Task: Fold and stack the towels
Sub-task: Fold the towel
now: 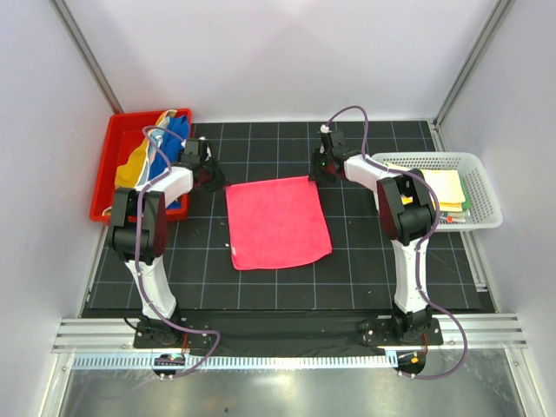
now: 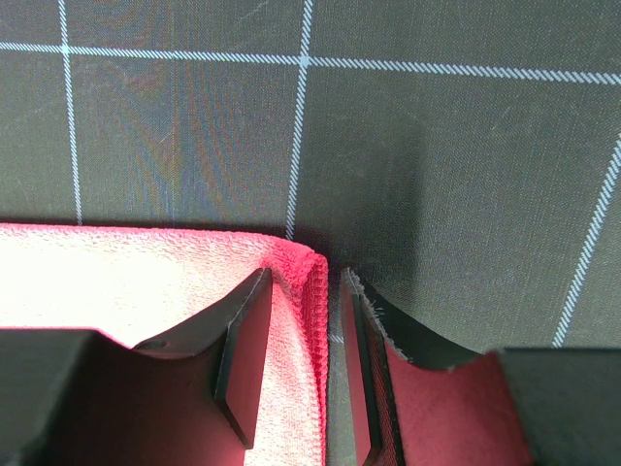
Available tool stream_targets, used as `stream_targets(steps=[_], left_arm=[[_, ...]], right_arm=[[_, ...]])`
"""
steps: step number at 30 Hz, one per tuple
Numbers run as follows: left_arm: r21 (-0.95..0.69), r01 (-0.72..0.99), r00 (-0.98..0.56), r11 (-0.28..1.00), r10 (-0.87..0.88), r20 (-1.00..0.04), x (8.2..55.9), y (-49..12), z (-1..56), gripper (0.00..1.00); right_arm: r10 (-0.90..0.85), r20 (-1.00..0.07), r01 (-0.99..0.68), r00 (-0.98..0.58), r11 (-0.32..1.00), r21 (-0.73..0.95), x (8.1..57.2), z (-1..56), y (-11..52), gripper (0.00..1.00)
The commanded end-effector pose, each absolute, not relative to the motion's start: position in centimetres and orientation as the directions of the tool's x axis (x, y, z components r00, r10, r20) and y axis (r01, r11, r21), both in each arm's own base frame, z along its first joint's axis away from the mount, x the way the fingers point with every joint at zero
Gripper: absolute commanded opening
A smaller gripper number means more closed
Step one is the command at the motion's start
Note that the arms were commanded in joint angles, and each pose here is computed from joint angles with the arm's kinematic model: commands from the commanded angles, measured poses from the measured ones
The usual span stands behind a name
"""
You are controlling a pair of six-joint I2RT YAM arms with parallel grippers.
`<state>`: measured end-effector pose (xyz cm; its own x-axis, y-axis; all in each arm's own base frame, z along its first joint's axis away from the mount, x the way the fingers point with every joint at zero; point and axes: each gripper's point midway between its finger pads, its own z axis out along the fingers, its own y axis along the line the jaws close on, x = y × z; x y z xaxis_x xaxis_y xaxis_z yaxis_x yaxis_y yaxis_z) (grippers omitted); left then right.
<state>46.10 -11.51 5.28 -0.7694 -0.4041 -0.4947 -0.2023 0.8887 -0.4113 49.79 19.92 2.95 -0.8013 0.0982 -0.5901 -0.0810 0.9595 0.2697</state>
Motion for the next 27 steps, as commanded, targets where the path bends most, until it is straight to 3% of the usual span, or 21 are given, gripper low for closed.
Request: stream_targets(steps=[1, 17, 27], left_arm=[[-0.431, -0.165, -0.766, 0.887, -0.390, -0.511, 46.6, -12.0, 6.2, 0.36], [-0.402, -0.165, -0.795, 0.901, -0.363, -0.487, 45.9, -12.5, 3.3, 0.36], [-0.296, -0.168, -0.812, 0.940, -0.302, -0.499, 45.7, -12.6, 1.3, 0.34]], right_arm=[[0.090, -0.615, -0.091, -0.783, 0.962, 0.256, 50.8, 4.0, 19.6, 0.42], [0.082, -0.604, -0.097, -0.793, 0.961, 0.258, 50.5, 3.3, 19.8, 0.42], [0.058, -0.600, -0.102, -0.798, 0.968, 0.228, 50.4, 2.4, 19.9, 0.41]])
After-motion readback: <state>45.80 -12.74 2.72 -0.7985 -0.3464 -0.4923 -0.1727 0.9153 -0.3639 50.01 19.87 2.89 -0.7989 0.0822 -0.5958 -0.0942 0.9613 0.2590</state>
